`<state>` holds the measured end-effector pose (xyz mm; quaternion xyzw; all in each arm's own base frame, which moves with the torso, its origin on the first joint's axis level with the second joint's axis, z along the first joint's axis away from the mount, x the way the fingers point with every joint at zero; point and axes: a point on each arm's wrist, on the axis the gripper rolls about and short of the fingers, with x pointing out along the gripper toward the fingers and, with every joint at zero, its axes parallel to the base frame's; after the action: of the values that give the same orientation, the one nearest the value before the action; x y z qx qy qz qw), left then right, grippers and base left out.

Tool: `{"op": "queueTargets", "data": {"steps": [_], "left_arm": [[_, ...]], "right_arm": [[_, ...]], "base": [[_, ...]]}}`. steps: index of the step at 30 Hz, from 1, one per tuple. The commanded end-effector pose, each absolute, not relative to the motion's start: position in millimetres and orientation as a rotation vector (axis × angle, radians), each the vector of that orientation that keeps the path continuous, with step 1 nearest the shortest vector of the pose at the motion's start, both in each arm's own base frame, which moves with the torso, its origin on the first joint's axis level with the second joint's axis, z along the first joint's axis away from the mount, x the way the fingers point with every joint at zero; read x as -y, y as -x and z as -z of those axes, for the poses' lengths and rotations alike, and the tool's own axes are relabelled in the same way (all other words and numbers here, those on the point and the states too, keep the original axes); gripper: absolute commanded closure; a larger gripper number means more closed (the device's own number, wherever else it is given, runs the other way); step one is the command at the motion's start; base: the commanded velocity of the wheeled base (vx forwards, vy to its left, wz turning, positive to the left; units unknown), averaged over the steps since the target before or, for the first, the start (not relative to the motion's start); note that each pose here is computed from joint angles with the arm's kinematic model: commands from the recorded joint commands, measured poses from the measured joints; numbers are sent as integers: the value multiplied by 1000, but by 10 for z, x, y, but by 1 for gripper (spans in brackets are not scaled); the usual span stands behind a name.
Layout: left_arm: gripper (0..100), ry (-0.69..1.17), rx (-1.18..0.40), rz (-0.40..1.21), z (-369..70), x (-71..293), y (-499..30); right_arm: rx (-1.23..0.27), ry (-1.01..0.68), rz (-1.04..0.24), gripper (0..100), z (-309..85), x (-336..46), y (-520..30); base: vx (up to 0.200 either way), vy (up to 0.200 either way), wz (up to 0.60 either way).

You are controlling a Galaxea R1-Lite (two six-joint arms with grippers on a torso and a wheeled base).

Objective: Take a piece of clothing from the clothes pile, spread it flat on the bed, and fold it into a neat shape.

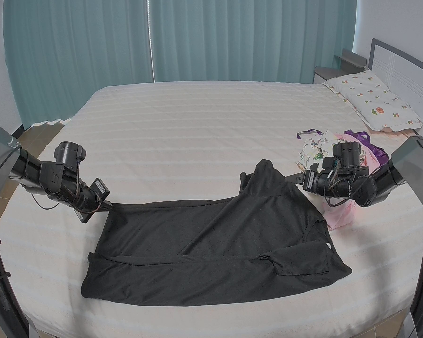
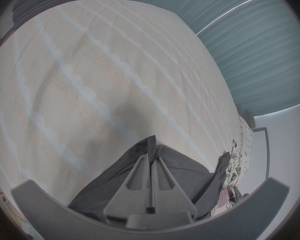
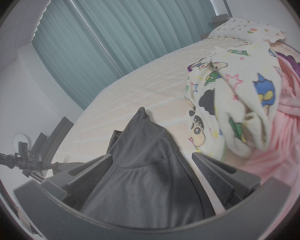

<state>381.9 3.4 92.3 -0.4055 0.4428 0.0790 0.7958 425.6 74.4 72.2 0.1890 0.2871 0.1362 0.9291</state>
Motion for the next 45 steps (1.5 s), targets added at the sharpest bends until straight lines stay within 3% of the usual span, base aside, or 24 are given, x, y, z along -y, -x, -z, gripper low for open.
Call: {"op": "queueTargets", "data": {"steps": [1,18,19,31,45], "left_arm": [[100,876,-949,-163,-948,-25,-3806],[100,865,-965,-152,-931,51,-3783],[100,865,-965,-152,-931,51,-3783],[100,868,-951,-153,-968,27,-3782],[100,968,-736,-167,-1269,-273,-3759]], "right_arm": [[-622,-337,-252,0,-434,-937,-4551],[-603,-349,-205,0,-232,-1051,-4841],[-598,-356,-204,100,-239,-1060,-4848],[-567,-420,-169,100,-469,-1034,-4785],[-437,-491,-137,100,-674,-967,-4662]], "base": [[0,0,0],[0,0,0],[0,0,0],[0,0,0],[0,0,0]]}}
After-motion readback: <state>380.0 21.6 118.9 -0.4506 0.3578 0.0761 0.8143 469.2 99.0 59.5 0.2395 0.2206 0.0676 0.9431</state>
